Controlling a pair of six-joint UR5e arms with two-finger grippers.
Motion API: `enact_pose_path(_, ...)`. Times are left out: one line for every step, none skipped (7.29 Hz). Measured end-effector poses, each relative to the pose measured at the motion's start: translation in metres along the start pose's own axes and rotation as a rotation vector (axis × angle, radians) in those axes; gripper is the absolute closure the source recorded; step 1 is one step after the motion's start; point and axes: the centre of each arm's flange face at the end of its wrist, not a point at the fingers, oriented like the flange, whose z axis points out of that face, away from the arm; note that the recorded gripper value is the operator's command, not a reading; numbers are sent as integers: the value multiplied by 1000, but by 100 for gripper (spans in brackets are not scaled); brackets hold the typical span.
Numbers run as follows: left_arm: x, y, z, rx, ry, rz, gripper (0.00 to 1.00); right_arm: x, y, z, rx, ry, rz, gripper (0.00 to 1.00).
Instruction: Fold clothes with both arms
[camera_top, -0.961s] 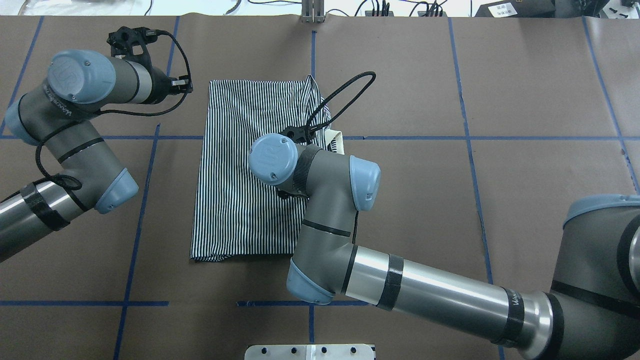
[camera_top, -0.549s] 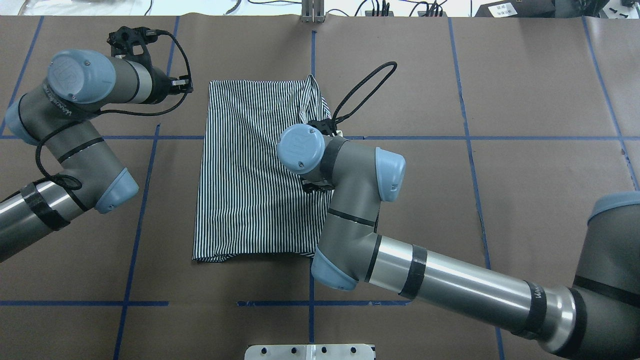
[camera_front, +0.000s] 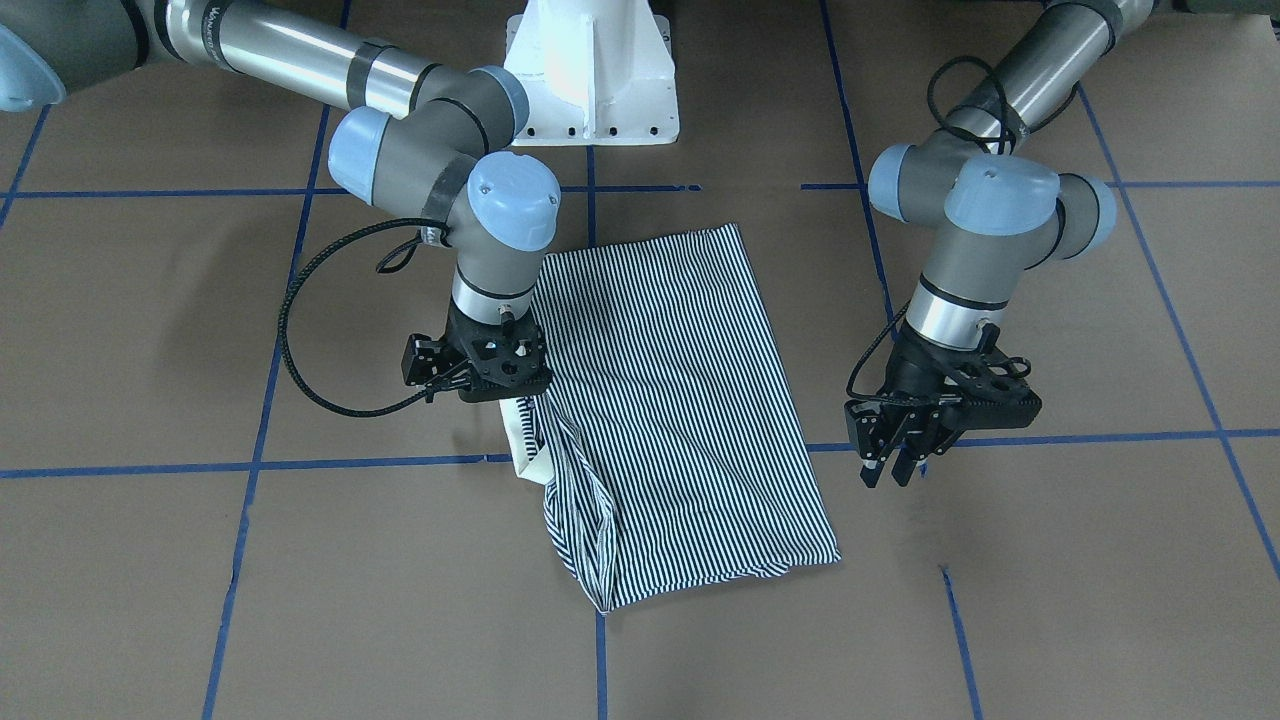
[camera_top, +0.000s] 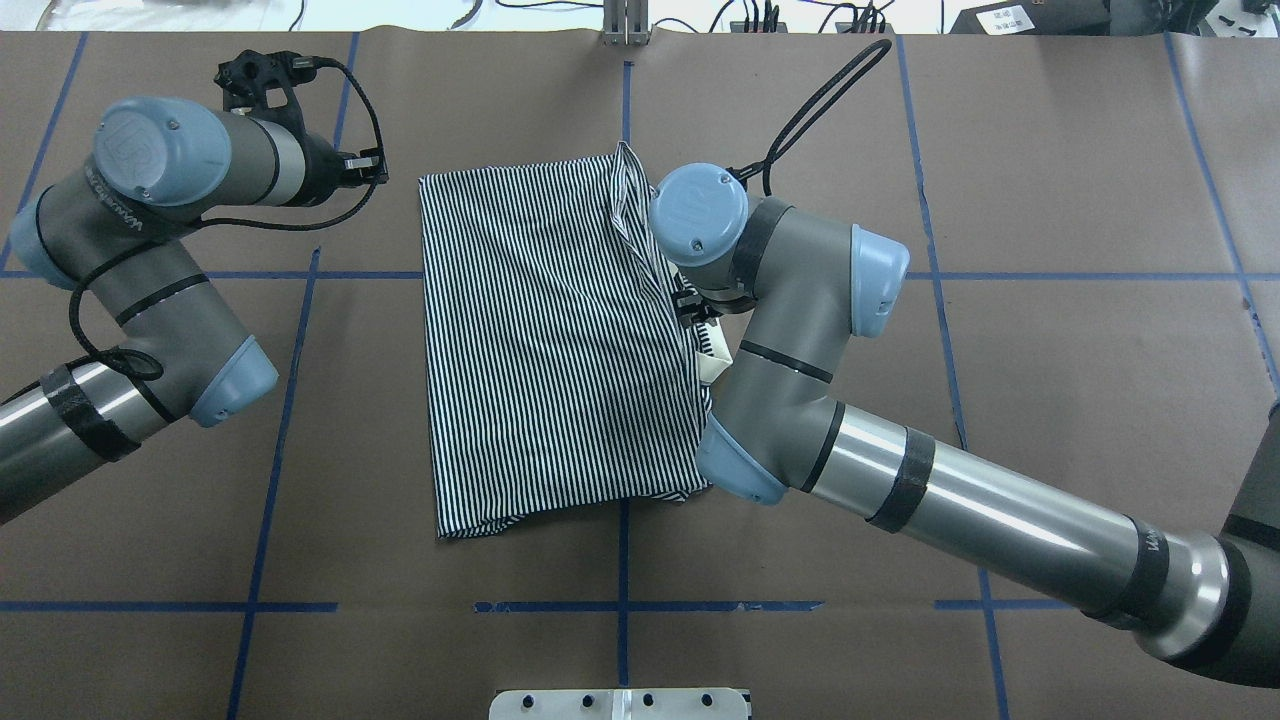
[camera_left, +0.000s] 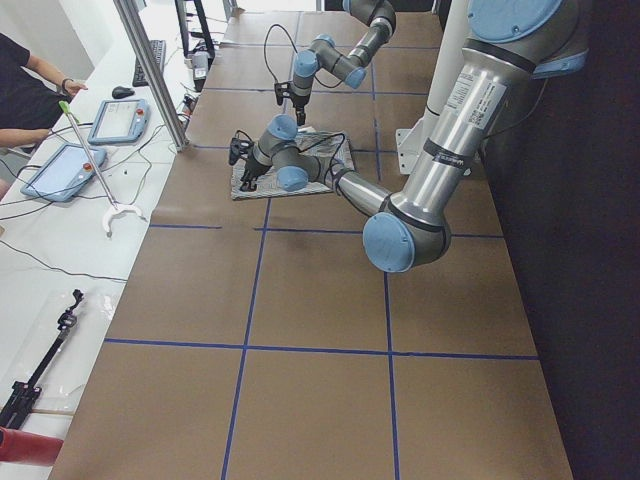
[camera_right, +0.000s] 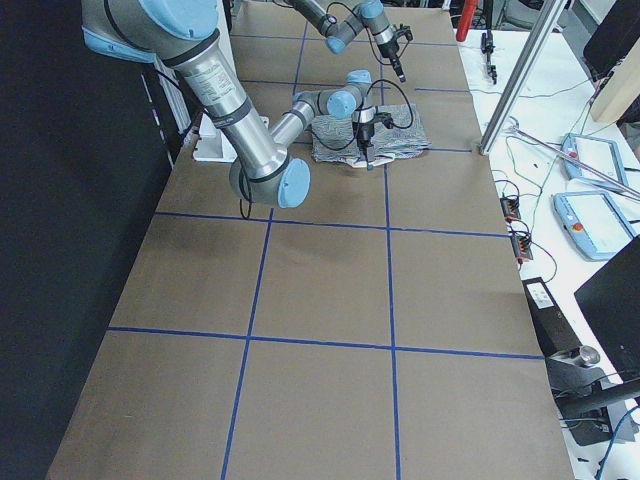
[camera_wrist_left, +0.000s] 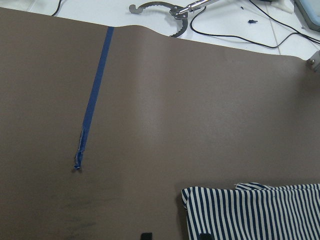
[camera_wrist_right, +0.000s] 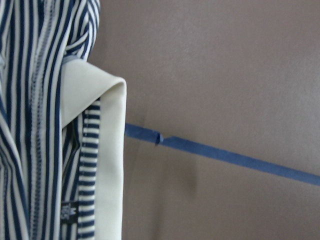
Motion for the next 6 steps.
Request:
enact_pose_path(1, 0, -2, 0, 4, 0, 57, 0, -13, -9, 13, -8, 16, 0)
enact_pose_path(3, -1, -5, -4, 13, -2, 57, -11, -33, -22, 29, -19, 35, 0)
enact_pose_path(5, 0, -9, -13, 23, -9, 57, -32, -57, -32, 52, -41, 65, 0)
enact_pose_path(3, 2, -11, -19, 29, -15, 56, -56, -80, -33, 72, -66, 97, 0)
enact_pose_path(3, 3, -14, -22, 32, -18, 55, -73, -94, -30, 81, -77, 111, 0)
enact_pose_path(3, 4, -15, -22, 35, -19, 55, -81, -100, -25, 87, -83, 116, 0)
